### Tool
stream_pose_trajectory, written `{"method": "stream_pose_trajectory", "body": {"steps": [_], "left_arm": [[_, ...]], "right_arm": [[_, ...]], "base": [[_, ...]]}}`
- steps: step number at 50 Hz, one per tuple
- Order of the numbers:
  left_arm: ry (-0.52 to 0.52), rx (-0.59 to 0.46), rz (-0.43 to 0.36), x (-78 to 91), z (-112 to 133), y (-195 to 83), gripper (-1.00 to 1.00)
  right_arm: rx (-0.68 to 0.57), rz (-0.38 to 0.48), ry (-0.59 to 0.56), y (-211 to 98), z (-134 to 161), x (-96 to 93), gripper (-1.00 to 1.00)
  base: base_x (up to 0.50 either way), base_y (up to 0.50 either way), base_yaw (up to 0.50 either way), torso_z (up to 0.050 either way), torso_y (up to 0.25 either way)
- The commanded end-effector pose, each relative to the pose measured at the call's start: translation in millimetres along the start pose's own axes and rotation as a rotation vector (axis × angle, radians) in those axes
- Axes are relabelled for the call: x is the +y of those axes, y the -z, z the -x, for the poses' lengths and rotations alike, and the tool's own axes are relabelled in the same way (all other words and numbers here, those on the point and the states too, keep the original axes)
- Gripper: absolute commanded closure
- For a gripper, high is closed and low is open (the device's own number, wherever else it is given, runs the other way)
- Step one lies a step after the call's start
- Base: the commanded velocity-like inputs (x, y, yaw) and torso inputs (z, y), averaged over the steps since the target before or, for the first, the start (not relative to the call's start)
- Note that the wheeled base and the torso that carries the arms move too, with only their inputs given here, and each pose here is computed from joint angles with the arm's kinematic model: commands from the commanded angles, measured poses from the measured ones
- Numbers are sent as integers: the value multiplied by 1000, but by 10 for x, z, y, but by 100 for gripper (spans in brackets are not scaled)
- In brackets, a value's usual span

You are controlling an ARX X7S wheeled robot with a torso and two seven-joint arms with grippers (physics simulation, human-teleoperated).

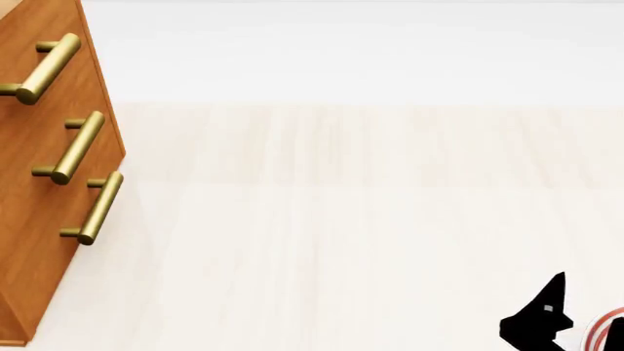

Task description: Put the bowl on top of the cabinet.

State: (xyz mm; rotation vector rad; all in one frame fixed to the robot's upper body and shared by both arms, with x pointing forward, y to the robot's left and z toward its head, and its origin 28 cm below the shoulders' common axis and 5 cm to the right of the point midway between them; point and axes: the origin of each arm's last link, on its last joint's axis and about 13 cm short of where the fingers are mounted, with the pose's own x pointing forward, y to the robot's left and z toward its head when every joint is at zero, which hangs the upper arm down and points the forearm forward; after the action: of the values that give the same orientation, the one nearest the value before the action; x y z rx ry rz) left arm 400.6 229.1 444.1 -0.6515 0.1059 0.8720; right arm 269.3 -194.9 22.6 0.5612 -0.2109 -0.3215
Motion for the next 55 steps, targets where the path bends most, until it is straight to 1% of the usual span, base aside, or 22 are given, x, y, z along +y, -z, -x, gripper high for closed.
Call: {"method": "stream_pose_trajectory", "body": {"steps": [1, 13, 35, 55], "left_arm": [[-30, -48, 39, 17, -23, -97, 100], [-68, -56, 57, 49, -88, -96, 100], [-92, -71, 72, 105, -174, -120, 100], [-115, -45, 75, 171, -286, -75, 100]], "right_arm": [[5, 4, -3, 11, 0, 3, -100], [6, 8, -3, 17, -6, 6, -100], [7, 12, -6, 24, -5, 15, -100], [12, 15, -10, 36, -3, 19, -100]], "base": [[0, 0, 0, 0, 0], [0, 0, 0, 0, 0], [0, 0, 0, 0, 0], [0, 0, 0, 1, 1]]}}
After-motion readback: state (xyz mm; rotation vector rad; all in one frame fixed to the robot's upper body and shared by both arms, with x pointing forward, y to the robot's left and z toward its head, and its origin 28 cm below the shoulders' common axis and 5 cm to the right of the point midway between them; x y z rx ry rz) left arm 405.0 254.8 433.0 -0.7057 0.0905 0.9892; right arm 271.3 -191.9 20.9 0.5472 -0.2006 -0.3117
